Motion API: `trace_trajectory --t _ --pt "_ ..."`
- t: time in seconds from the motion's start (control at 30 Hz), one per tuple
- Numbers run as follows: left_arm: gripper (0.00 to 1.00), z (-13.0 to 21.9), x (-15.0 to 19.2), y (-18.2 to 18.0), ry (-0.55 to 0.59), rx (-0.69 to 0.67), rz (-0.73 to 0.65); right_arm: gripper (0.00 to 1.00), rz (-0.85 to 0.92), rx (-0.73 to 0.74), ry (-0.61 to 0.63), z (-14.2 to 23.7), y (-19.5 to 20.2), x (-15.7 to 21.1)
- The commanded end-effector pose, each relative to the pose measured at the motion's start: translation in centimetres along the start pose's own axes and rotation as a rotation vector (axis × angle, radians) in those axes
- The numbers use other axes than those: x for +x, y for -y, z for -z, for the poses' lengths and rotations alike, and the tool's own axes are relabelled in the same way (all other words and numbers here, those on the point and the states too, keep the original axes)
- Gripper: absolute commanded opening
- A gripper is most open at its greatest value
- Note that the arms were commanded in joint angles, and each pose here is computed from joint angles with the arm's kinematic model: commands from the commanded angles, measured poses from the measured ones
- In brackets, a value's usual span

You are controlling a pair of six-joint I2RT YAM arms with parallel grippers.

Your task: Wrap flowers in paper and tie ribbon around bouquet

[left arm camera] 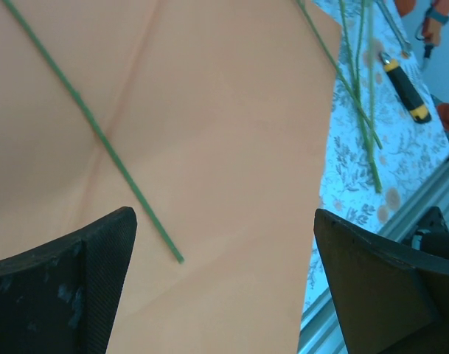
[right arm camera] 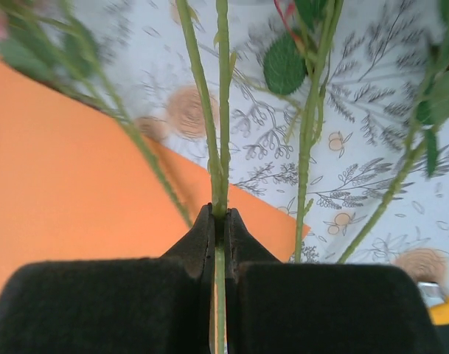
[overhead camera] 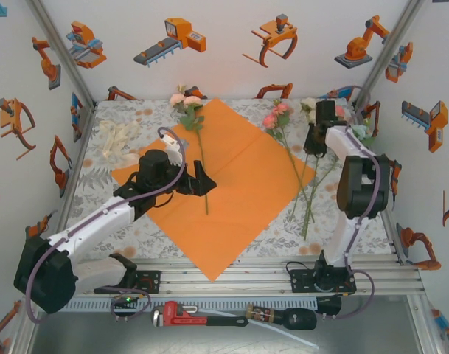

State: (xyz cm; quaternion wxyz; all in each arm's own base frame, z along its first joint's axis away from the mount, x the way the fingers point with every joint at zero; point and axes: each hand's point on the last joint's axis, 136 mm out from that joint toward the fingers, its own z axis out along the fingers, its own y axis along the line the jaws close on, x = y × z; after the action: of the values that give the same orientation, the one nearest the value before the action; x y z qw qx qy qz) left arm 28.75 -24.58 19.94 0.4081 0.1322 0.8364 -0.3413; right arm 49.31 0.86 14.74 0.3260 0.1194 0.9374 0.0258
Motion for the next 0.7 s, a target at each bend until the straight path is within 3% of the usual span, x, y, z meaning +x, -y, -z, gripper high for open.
trace_trajectory --t 0.0,0.13,0.33,0.5,0.67 --pt "0.98 1.4 -2.1 -1.2 0.073 -0.111 -0.013 0.01 0.072 -0.082 0.151 5.7 -4.3 -4.2" --pt "0.98 2.8 -2.4 -3.2 0.109 -0.233 -0.015 0.01 0.146 -0.234 0.197 8.6 -12.5 -4.3" --pt "0.98 3.9 -2.3 -4.3 0.116 -0.305 -0.012 0.01 0.188 -0.482 0.185 8.4 -26.0 -2.7" --pt "0.99 4.4 -1.9 -4.4 0.112 -0.307 -0.002 0.01 0.163 -0.554 0.090 3.9 -33.6 -0.1" --pt "0.99 4.7 -1.5 -4.6 0.109 -0.311 0.005 0.01 0.085 -0.593 -0.032 -1.4 -37.3 3.6"
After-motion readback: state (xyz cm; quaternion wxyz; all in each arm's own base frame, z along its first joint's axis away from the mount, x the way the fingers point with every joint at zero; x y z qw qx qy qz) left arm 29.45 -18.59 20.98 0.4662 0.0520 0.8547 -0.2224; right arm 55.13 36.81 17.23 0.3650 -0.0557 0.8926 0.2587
